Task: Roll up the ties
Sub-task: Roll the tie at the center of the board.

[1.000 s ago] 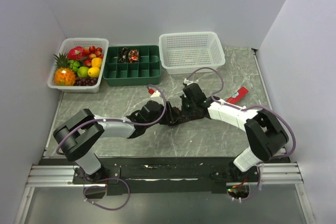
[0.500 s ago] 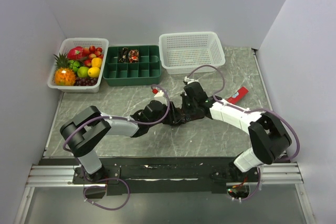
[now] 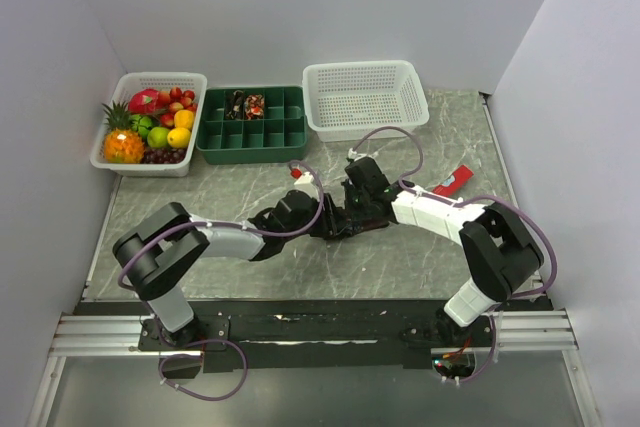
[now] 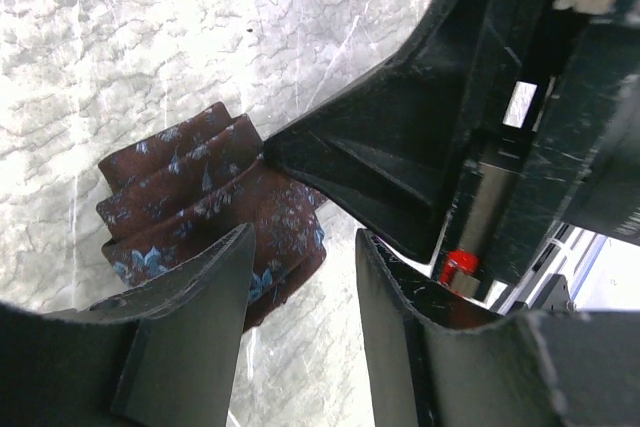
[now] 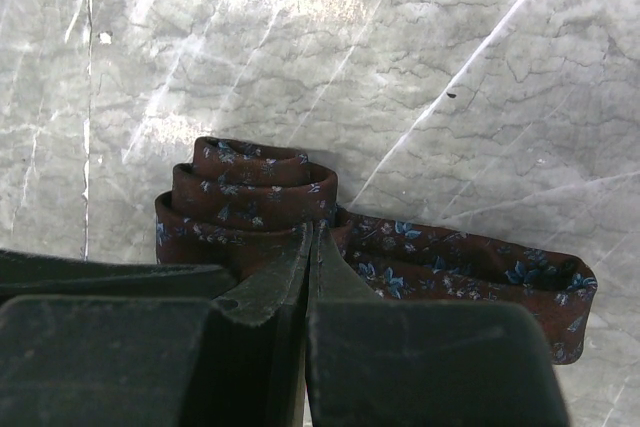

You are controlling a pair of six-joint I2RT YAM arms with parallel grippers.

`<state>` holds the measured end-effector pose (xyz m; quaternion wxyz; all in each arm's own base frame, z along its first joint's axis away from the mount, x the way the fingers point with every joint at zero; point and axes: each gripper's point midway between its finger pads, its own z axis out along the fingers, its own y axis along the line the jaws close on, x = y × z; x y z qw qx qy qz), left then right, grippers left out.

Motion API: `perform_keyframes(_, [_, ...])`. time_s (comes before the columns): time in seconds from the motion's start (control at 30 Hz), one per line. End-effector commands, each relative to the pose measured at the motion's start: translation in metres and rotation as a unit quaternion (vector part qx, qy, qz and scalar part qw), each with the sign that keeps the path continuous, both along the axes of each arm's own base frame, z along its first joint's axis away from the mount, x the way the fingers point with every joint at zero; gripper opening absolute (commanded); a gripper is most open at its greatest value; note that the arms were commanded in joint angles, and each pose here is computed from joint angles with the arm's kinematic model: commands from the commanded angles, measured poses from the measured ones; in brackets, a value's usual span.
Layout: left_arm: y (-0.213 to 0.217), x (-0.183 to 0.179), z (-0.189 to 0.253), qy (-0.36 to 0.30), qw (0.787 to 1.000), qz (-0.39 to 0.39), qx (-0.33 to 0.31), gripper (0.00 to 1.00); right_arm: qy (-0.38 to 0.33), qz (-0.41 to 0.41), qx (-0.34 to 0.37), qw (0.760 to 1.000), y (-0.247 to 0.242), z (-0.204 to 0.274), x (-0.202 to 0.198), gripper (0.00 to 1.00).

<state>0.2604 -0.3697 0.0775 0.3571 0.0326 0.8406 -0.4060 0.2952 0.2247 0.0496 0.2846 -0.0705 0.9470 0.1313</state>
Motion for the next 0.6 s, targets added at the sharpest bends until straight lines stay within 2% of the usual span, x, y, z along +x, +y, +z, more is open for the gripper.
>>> perform_keyframes(0.0, [0.005,0.002,0.024,-0.010,1.000,0.015,0.006,0.52,-0.006,-0.012,-0.013,1.000,-0.002,0.002,0.006,0.00])
perform_keyframes(0.13, [0.014,0.006,0.025,-0.020,0.999,0.025,0.035,0.52,-0.020,-0.012,0.002,1.000,0.000,0.011,0.006,0.00])
perform_keyframes(0.4, [0.024,0.005,0.021,-0.007,0.998,0.045,0.042,0.51,-0.041,-0.015,0.013,0.999,0.000,0.030,0.009,0.00])
perform_keyframes(0.57, [0.025,0.008,0.009,0.004,0.996,0.049,0.074,0.52,-0.055,-0.020,0.020,0.998,-0.002,0.041,0.009,0.00])
